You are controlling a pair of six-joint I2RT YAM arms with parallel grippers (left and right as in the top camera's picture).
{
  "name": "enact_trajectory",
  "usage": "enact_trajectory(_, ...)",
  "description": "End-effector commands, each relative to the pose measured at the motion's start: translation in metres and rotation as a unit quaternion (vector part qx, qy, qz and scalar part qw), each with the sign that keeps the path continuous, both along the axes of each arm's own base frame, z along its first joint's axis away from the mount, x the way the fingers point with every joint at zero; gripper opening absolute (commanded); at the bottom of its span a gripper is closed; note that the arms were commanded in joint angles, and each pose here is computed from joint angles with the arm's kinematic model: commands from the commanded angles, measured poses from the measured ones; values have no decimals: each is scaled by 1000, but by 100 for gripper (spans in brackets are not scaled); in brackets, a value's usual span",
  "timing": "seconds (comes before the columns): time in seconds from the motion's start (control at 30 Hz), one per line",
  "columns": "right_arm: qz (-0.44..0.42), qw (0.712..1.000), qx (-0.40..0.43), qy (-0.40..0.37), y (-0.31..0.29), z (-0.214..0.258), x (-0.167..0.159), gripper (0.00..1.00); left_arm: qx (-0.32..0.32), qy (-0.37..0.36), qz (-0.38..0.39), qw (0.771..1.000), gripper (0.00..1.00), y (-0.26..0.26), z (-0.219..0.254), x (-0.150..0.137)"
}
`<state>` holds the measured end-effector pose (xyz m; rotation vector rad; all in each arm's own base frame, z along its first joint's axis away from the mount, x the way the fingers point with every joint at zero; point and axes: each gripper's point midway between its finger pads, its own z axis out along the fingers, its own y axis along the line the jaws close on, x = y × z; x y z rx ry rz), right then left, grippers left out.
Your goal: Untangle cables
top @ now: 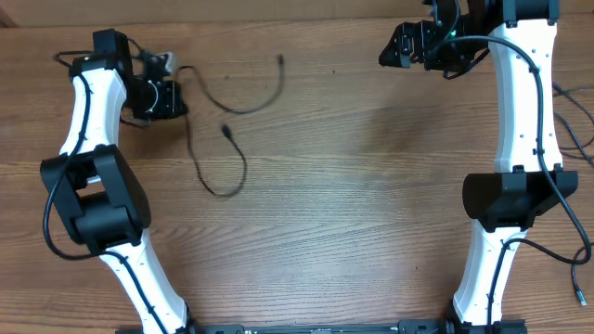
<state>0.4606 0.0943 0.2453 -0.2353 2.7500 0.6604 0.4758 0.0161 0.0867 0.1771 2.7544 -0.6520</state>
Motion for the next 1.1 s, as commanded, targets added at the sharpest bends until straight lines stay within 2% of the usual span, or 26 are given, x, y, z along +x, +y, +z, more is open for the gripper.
enact_trajectory(0.0,89,995,39,-39,20,9,-4,100,-68,-228,-204,950,4,-55,128,-19)
enact_trajectory(0.17,189,968,135,-101,51,35,-14,100,-5,-332,-291,897,4,-67,205,-68)
enact_trajectory(0.3,243,934,217,-148,72,62,-23,100,33,-384,-329,862,4,-74,242,-98)
enact_trajectory(0.47,319,879,270,-230,91,86,-34,100,38,-397,-332,855,4,-77,256,-111)
enact_trajectory(0.57,370,848,267,-269,109,89,-43,100,2,-405,-337,850,4,-88,262,-118)
enact_trajectory(0.73,448,799,264,-302,153,89,-67,100,-14,-419,-362,832,4,-103,266,-123)
enact_trajectory(0.87,501,779,238,-293,191,76,-90,98,-28,-415,-387,823,4,-124,265,-130)
enact_trajectory(1.03,519,772,235,-282,206,73,-103,89,-32,-412,-398,819,4,-133,264,-133)
enact_trajectory(1.07,520,771,235,-282,206,73,-103,83,-33,-411,-398,819,4,-133,264,-134)
